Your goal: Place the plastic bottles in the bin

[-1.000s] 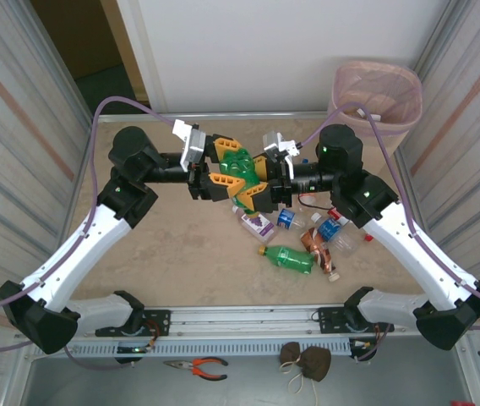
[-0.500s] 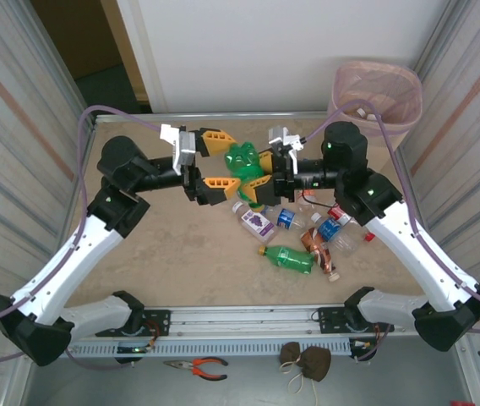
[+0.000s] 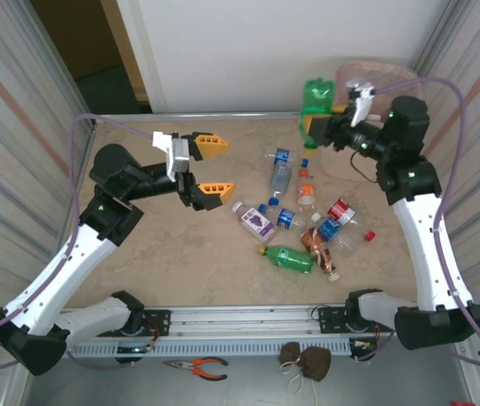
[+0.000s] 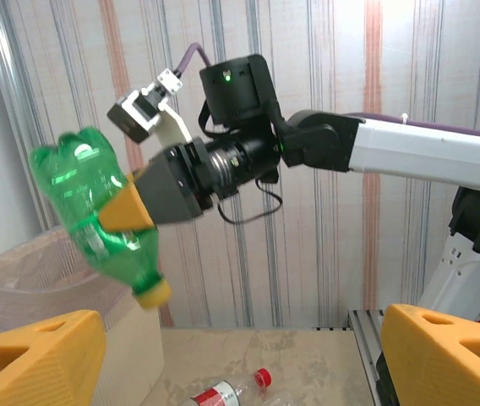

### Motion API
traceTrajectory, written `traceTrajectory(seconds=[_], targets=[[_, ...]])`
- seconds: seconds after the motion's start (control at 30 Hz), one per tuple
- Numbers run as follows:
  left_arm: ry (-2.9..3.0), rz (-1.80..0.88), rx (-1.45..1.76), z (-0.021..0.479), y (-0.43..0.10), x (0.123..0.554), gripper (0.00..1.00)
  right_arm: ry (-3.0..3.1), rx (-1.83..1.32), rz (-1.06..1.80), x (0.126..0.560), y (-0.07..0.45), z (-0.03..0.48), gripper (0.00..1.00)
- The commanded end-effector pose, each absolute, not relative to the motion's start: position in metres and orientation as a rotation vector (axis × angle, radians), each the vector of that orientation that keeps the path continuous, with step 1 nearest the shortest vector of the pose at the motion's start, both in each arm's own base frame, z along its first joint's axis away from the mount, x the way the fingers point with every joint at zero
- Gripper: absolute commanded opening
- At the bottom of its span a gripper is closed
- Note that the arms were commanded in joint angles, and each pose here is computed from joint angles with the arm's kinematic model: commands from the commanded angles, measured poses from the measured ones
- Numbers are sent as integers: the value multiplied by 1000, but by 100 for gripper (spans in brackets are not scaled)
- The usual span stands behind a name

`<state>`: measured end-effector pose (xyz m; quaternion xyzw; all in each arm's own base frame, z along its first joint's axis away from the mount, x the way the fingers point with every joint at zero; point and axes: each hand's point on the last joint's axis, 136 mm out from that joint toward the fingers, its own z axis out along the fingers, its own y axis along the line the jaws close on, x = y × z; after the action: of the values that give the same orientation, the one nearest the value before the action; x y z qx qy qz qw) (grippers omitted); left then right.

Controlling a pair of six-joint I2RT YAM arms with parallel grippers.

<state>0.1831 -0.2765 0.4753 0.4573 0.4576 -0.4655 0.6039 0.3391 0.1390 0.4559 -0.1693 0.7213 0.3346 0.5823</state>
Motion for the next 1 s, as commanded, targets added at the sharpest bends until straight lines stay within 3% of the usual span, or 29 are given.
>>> traceTrajectory(seconds=[0.0, 0.43, 0.97], targets=[[1048, -1062, 1045, 477, -274, 181, 85, 1723, -137, 701, 372, 90, 461, 51], [1135, -1018, 964, 465, -271, 198, 85, 1842, 207, 373, 465, -44, 433, 45], [1185, -1010, 944, 450, -275, 211, 86, 2138, 133, 368, 539, -45, 343, 48]])
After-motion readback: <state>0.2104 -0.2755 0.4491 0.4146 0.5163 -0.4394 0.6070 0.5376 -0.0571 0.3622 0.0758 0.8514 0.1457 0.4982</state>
